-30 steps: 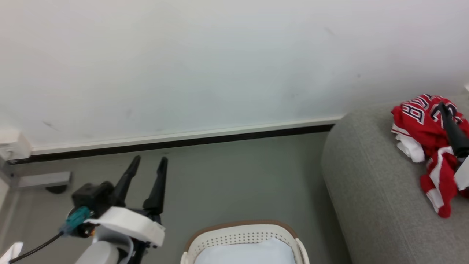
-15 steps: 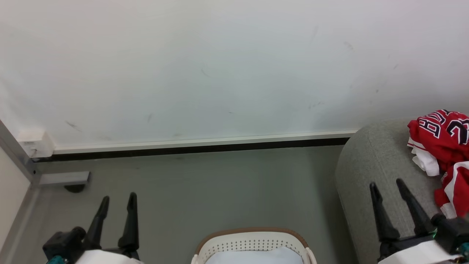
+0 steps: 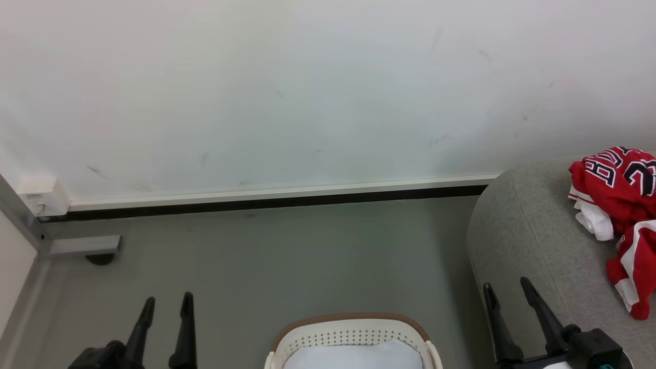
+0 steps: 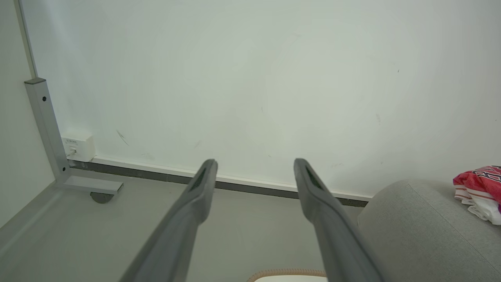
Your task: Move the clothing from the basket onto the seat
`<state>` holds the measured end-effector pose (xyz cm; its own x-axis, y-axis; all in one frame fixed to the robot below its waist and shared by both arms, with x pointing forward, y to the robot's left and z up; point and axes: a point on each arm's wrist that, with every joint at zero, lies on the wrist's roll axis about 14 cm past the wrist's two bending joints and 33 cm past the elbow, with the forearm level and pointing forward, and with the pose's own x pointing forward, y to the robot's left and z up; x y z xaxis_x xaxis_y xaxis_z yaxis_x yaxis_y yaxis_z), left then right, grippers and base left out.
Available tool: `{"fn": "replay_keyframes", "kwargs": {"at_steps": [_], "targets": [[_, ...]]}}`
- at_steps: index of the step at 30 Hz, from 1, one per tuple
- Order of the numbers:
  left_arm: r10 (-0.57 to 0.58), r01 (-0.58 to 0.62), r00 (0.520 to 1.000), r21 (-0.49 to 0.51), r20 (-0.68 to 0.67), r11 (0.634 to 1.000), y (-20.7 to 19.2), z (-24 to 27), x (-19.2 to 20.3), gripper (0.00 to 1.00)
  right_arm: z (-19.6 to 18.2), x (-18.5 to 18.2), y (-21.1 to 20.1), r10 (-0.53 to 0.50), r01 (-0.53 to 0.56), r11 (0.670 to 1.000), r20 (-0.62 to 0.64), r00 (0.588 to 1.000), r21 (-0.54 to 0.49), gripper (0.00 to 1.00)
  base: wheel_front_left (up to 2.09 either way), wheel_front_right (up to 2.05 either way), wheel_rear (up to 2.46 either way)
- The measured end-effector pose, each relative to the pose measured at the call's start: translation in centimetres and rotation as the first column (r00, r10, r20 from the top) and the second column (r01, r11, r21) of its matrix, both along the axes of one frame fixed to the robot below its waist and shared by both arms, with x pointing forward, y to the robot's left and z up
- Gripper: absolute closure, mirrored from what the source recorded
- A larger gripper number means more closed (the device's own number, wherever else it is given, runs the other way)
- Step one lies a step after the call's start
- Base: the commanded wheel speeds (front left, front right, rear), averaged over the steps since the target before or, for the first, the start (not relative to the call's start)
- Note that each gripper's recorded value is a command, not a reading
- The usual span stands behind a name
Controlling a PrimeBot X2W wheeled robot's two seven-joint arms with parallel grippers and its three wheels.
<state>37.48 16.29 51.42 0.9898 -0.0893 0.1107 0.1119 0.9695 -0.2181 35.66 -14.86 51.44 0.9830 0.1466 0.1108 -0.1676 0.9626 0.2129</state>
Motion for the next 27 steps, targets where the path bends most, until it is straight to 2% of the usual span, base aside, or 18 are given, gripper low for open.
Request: {"fn": "replay_keyframes", "kwargs": {"at_steps": [17, 18, 23, 27], "targets": [[-0.01, 0.01, 1.0, 0.009, -0.02, 1.0, -0.4, -0.8, -0.2, 0.0, 0.5, 0.2, 1.7, 0.037, -0.036, 0.999, 0.016, 0.999, -0.005, 0.0, 0.0, 0.0, 0.0], [-0.012, 0.012, 1.0, 0.009, -0.023, 1.0, -0.5, -0.9, -0.2, 1.0, 0.5, 0.2, 1.7, 0.037, -0.037, 0.999, 0.016, 0.999, -0.005, 1.0, 0.0, 0.0, 0.0], [-0.011, 0.01, 0.996, -0.005, -0.093, 1.0, -0.7, -3.1, -1.1, 1.0, -1.8, -0.7, 1.7, 0.035, -0.035, 0.999, -0.058, 0.998, -0.001, 1.0, 0.0, 0.0, 0.0], [0.002, -0.01, 0.992, -0.064, -0.124, 0.998, -0.2, -3.5, -1.1, 1.0, -2.1, -0.7, 1.3, 0.022, -0.017, 0.998, -0.08, 0.997, 0.064, 1.0, 0.0, 0.0, 0.0]]}}
